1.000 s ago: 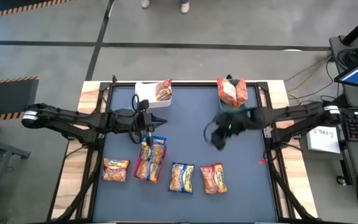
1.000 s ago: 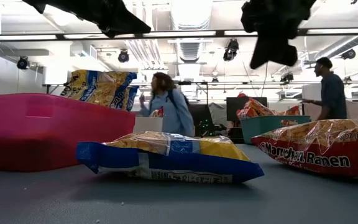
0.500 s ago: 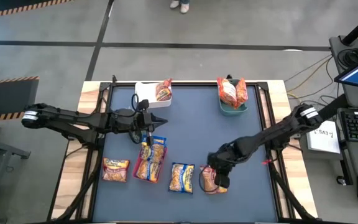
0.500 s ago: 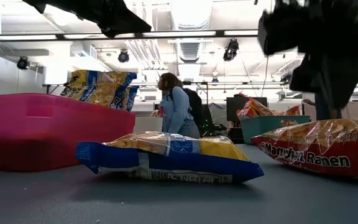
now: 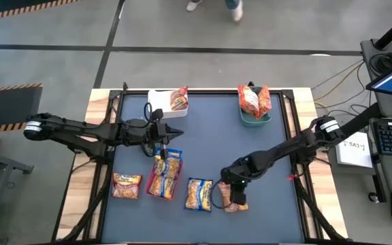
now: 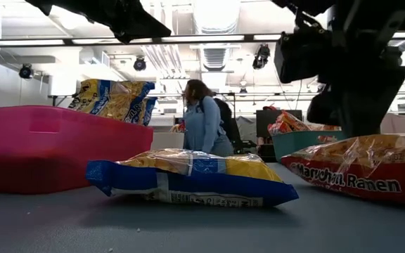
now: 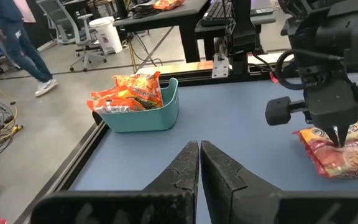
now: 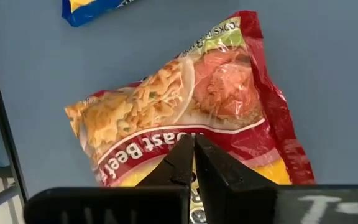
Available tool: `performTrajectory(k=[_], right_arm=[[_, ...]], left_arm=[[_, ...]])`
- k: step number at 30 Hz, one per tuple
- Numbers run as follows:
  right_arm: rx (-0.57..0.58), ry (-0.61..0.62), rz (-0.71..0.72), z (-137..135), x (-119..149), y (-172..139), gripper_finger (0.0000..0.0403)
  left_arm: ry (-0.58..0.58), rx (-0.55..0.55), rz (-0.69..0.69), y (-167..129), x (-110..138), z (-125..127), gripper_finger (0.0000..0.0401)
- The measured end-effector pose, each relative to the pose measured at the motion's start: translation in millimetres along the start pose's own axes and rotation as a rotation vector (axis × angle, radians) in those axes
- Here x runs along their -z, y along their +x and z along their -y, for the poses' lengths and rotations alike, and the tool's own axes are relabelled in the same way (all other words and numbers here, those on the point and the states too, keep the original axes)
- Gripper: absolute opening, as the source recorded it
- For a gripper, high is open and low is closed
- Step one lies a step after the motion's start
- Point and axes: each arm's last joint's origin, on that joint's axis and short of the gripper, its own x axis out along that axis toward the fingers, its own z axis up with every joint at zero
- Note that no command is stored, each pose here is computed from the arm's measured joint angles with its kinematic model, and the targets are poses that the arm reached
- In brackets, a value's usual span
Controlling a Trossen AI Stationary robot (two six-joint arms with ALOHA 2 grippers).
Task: Sort Maruchan noodles
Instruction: Put the right red noodle pack into the white bin
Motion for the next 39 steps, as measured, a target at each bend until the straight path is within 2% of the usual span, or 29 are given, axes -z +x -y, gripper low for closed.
performTrajectory(k=[8,18,23,26,29,32,39], right_arm=[[0.004,-0.054,0.055,13.7,-13.5,3.2,0.0009],[0.258,-0.105,0.222,55.1,-36.9,-22.4,0.0008],[0.302,-0.073,0.234,71.8,-44.3,-35.8,0.0008],[0.234,-0.064,0.222,68.2,-41.5,-48.0,0.0008],[0.045,-0.031,0.191,58.7,-37.0,-56.1,0.0008],[-0.123,-0.022,0.107,46.0,-29.1,-51.8,0.0008],[-0.132,-0.067,-0.065,21.5,-6.5,-10.2,0.0008]], left_arm=[[0.001,0.001,-0.005,2.7,1.5,1.0,0.0000],[-0.021,0.009,-0.020,13.4,6.8,4.9,0.0000],[-0.022,0.015,-0.016,24.0,10.7,8.6,0.0000],[-0.020,0.020,-0.026,27.1,13.0,10.0,0.0000],[-0.019,0.020,-0.026,27.8,13.4,10.1,0.0000],[-0.006,0.017,-0.007,27.8,11.5,9.9,0.0000],[0.015,0.015,0.013,27.6,9.4,9.6,0.0000]])
